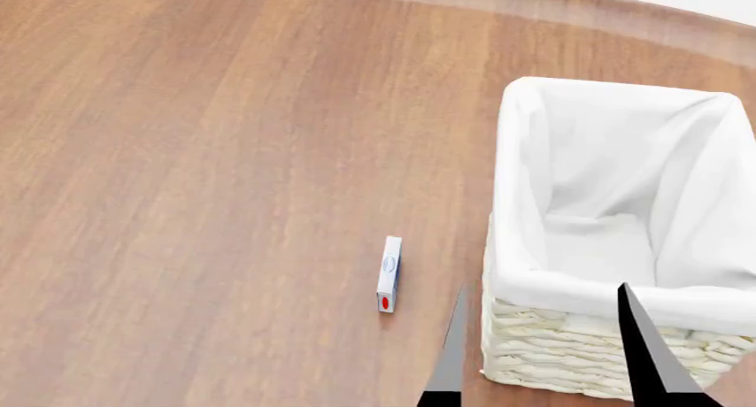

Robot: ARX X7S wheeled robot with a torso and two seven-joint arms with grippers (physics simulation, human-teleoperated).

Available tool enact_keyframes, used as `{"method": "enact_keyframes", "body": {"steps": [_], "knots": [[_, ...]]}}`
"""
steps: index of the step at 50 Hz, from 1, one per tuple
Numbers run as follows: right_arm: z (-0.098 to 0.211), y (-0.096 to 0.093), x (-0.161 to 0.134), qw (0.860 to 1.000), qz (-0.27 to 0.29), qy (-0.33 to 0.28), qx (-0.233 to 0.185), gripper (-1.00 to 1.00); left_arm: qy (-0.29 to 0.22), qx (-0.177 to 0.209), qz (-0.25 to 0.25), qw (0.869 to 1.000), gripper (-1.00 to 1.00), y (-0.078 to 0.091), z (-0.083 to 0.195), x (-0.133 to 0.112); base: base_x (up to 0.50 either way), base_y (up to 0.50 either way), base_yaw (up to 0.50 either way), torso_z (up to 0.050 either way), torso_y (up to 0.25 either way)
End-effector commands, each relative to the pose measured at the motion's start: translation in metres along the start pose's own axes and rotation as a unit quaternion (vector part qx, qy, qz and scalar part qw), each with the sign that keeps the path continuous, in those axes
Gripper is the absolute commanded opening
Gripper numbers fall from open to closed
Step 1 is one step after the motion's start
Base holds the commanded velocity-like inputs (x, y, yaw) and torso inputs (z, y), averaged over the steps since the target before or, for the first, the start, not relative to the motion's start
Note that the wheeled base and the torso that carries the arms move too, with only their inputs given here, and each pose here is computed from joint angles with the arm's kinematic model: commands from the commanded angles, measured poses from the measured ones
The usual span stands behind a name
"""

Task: Pick up the ketchup, and put it in the basket.

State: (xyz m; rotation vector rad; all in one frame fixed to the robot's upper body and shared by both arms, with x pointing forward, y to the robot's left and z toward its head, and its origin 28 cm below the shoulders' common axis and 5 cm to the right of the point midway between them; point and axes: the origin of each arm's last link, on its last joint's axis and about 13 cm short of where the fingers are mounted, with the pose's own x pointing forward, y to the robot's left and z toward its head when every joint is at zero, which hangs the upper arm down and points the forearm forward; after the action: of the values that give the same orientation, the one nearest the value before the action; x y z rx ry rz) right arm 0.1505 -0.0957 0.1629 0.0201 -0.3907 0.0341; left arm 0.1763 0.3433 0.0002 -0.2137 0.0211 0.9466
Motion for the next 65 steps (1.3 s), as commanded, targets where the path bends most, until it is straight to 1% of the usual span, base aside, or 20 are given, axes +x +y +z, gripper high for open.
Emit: {"method": "enact_keyframes", "body": {"steps": [1, 11, 14, 22, 28, 30, 32, 33, 35, 39, 44, 51, 52, 56, 57, 58, 59, 61, 64, 65], "knots": [[-0.001, 0.000, 0.000, 1.000, 0.000, 0.000, 0.000, 1.00, -0.001, -0.003, 0.004, 1.000, -1.00, 0.001, 0.000, -0.001, 0.00, 0.00, 0.00, 0.000, 0.000], [0.000, 0.000, 0.000, 1.000, -0.001, 0.000, 0.000, 1.00, -0.008, -0.004, 0.001, 1.000, -1.00, 0.000, 0.004, -0.002, 0.00, 0.00, 0.00, 0.000, 0.000], [0.000, 0.000, 0.000, 1.000, 0.000, 0.001, 0.000, 1.00, -0.012, -0.017, -0.024, 1.000, -1.00, -0.002, 0.009, -0.003, 0.00, 0.00, 0.00, 0.000, 0.000], [-0.004, 0.002, 0.000, 1.000, 0.005, 0.006, 0.004, 1.00, -0.038, -0.015, -0.053, 0.998, -1.00, -0.008, 0.029, -0.008, 0.00, 0.00, 0.00, 0.000, 0.000], [-0.001, 0.001, 0.000, 1.000, 0.003, 0.003, 0.005, 1.00, -0.073, -0.005, -0.101, 0.992, -1.00, -0.022, 0.055, -0.014, 0.00, 0.00, 0.00, 0.000, 0.000], [0.000, 0.001, 0.000, 1.000, 0.003, 0.002, 0.004, 1.00, -0.075, -0.001, -0.117, 0.990, -1.00, -0.028, 0.068, -0.015, 0.00, 0.00, 0.00, 0.000, 0.000], [0.000, 0.000, 0.000, 1.000, 0.003, 0.002, 0.004, 1.00, -0.071, -0.005, -0.133, 0.989, -1.00, -0.032, 0.068, -0.015, 0.00, 0.00, 0.00, 0.000, 0.000], [0.000, 0.001, 0.000, 1.000, 0.003, 0.002, 0.004, 1.00, -0.086, -0.011, -0.150, 0.985, -1.00, -0.036, 0.073, -0.016, 0.00, 0.00, 0.00, 0.000, 0.000], [0.000, 0.001, 0.000, 1.000, 0.003, 0.002, 0.004, 1.00, -0.089, -0.006, -0.157, 0.984, -1.00, -0.037, 0.076, -0.017, 0.00, 0.00, 0.00, 0.000, 0.000], [-0.001, 0.001, 0.001, 1.000, 0.004, 0.002, 0.004, 1.00, -0.099, 0.011, -0.201, 0.974, -1.00, -0.047, 0.091, -0.019, 0.00, 0.00, 0.00, 0.000, 0.000], [-0.001, 0.000, 0.000, 1.000, 0.003, 0.002, 0.004, 1.00, -0.113, 0.016, -0.242, 0.964, -1.00, -0.056, 0.103, -0.020, 0.00, 0.00, 0.00, 0.000, 0.000], [0.000, 0.000, 0.000, 1.000, 0.003, 0.001, 0.003, 1.00, -0.123, 0.024, -0.277, 0.953, -1.00, -0.064, 0.119, -0.026, 0.00, 0.00, 0.00, 0.000, 0.000], [0.001, 0.000, 0.000, 1.000, 0.003, 0.001, 0.004, 1.00, -0.132, 0.026, -0.294, 0.946, -1.00, -0.065, 0.124, -0.027, 0.00, 0.00, 0.00, 0.000, 0.000], [0.001, 0.000, 0.000, 1.000, 0.002, 0.000, 0.003, 1.00, -0.133, 0.022, -0.319, 0.938, -1.00, -0.071, 0.136, -0.029, 0.00, 0.00, 0.00, 0.000, 0.000], [0.001, 0.000, 0.000, 1.000, 0.002, -0.001, 0.003, 1.00, -0.132, 0.021, -0.335, 0.933, -1.00, -0.073, 0.141, -0.030, 0.00, 0.00, 0.00, 0.000, 0.000], [0.001, 0.000, 0.000, 1.000, 0.002, -0.001, 0.003, 1.00, -0.132, 0.021, -0.336, 0.933, -1.00, -0.074, 0.141, -0.030, 0.00, 0.00, 0.00, 0.000, 0.000], [0.001, 0.000, 0.000, 1.000, 0.003, 0.000, 0.003, 1.00, -0.134, 0.028, -0.350, 0.927, -1.00, -0.076, 0.146, -0.031, 0.00, 0.00, 0.00, 0.000, 0.000], [0.001, 0.000, 0.000, 1.000, 0.002, 0.000, 0.002, 1.00, -0.128, 0.019, -0.372, 0.919, -1.00, -0.080, 0.152, -0.033, 0.00, 0.00, 0.00, 0.000, 0.000], [0.002, -0.001, 0.000, 1.000, 0.001, -0.002, 0.002, 1.00, -0.129, 0.022, -0.399, 0.908, -1.00, -0.084, 0.157, -0.036, 0.00, 0.00, 0.00, 0.000, 0.000], [0.003, -0.001, 0.000, 1.000, 0.001, -0.002, 0.002, 1.00, -0.127, 0.023, -0.400, 0.907, -1.00, -0.085, 0.158, -0.037, 0.00, 0.00, 0.00, 0.000, 0.000]]}}
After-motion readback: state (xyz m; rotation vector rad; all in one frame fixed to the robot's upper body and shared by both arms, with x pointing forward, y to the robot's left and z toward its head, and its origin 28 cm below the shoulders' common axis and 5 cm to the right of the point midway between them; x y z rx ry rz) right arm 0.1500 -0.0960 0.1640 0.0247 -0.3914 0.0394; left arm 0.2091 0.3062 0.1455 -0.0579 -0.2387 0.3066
